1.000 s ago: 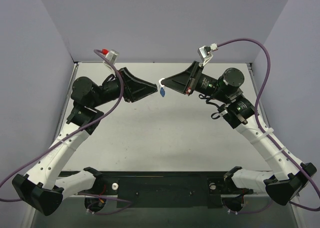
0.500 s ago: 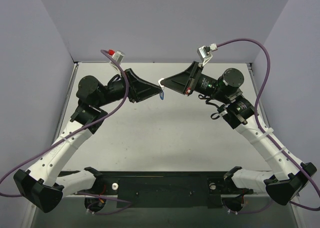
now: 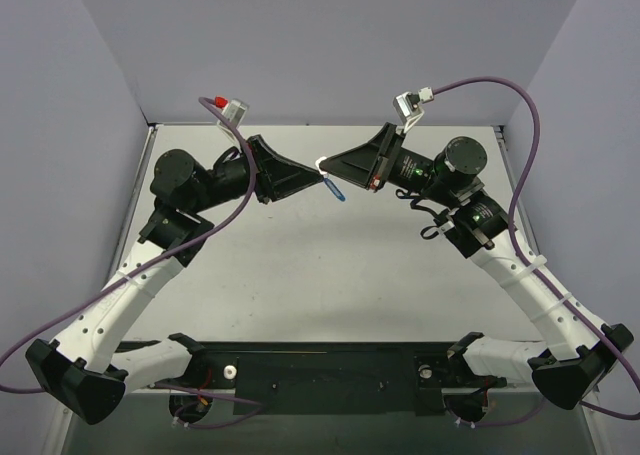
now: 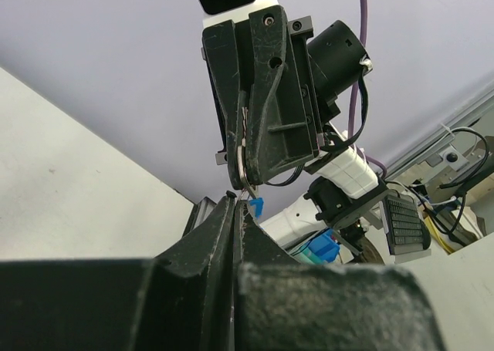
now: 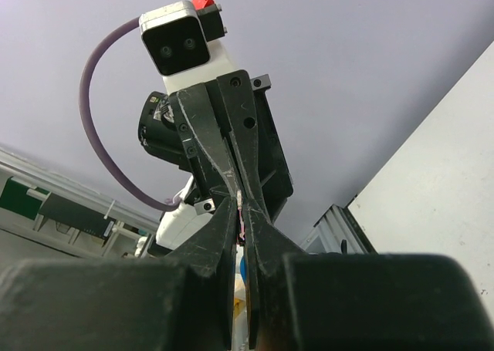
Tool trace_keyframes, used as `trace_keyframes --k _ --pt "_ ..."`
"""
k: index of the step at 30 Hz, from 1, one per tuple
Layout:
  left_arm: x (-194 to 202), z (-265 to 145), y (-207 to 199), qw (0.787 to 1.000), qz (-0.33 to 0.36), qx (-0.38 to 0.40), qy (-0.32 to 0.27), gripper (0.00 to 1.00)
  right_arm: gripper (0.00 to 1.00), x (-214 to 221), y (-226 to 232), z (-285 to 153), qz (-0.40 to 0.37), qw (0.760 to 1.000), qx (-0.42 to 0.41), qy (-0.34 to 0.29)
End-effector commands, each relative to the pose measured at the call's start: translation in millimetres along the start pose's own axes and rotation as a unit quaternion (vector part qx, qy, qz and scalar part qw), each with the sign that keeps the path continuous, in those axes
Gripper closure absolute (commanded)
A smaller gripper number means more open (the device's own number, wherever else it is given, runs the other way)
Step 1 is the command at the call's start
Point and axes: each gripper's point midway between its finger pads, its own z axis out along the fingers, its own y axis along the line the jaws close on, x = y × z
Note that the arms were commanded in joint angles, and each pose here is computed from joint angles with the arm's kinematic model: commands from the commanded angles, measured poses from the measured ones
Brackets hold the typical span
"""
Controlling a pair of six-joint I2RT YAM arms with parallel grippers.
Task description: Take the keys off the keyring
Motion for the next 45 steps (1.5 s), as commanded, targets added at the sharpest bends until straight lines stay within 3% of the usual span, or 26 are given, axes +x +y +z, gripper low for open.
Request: trace_keyframes --k 1,12,19,24,31,45 --pt "-15 1 -18 0.999 0.028 0.014 -0.018 0.99 1.0 -4 25 0 -0.028 0.999 -0.04 -0.007" --pt "-16 10 -14 0.996 -0.009 -0.04 -0.078 1.0 1.0 -8 10 1 -0.03 0.999 -0.007 -0.027" --pt "-28 -2 6 0.976 -0.079 -0.102 -0.175 1.0 1.0 -12 9 1 -0.029 0.999 0.0 -0.042" --pt "-25 -6 13 0.971 -0.092 -0.111 -0.188 1.0 1.0 -12 6 1 -0.031 0.999 0.004 -0.042" --pt "-32 -3 -7 0.968 -0.107 -0.099 -0.206 1.0 1.0 -10 3 2 -0.03 0.999 0.008 -0.043" --pt "-28 -9 -10 0.934 -0.179 -0.131 -0.279 1.0 1.0 -9 -3 4 -0.033 0.998 0.014 -0.047"
